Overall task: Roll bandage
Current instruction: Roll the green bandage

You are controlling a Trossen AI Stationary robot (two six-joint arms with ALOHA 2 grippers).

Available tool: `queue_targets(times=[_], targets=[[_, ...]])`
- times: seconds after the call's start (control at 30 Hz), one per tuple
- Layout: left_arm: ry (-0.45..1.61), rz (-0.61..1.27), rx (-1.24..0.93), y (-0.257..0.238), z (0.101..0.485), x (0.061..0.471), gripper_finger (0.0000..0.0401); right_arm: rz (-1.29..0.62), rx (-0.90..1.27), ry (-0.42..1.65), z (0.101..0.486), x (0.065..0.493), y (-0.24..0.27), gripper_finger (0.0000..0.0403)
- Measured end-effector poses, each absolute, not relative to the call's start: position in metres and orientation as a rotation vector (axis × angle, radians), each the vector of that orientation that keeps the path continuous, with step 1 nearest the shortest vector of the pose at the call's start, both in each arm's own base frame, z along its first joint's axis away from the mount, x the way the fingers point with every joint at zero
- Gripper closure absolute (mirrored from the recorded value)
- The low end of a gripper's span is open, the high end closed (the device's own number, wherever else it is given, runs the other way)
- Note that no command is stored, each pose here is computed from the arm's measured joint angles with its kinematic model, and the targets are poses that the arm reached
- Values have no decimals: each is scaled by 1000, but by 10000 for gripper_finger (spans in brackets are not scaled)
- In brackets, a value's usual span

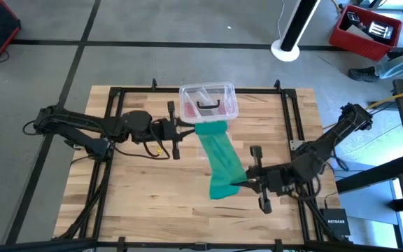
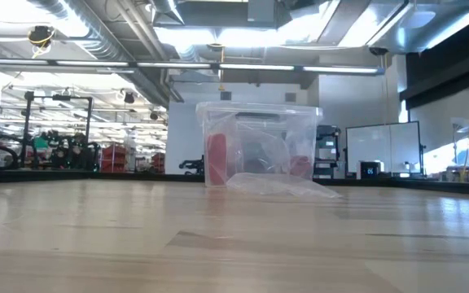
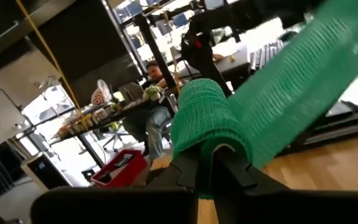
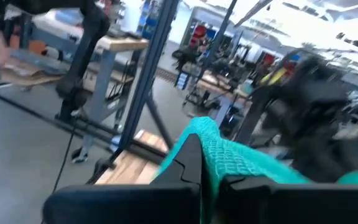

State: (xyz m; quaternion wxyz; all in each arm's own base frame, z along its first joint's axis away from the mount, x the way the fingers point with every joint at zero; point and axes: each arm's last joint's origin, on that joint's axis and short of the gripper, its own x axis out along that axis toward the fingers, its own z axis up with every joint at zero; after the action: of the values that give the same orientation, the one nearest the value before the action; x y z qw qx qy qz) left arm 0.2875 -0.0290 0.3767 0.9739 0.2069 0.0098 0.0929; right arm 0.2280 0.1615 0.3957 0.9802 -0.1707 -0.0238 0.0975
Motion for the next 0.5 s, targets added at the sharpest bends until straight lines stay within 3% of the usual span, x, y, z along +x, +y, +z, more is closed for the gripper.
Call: queue_targets(times=[0.27, 0.5], targets=[[142, 162, 480, -47, 345, 312, 386, 146, -372, -143, 436, 223, 156, 401], [188, 92, 503, -71, 323, 325, 386, -54, -422, -149, 454, 226, 139, 400]])
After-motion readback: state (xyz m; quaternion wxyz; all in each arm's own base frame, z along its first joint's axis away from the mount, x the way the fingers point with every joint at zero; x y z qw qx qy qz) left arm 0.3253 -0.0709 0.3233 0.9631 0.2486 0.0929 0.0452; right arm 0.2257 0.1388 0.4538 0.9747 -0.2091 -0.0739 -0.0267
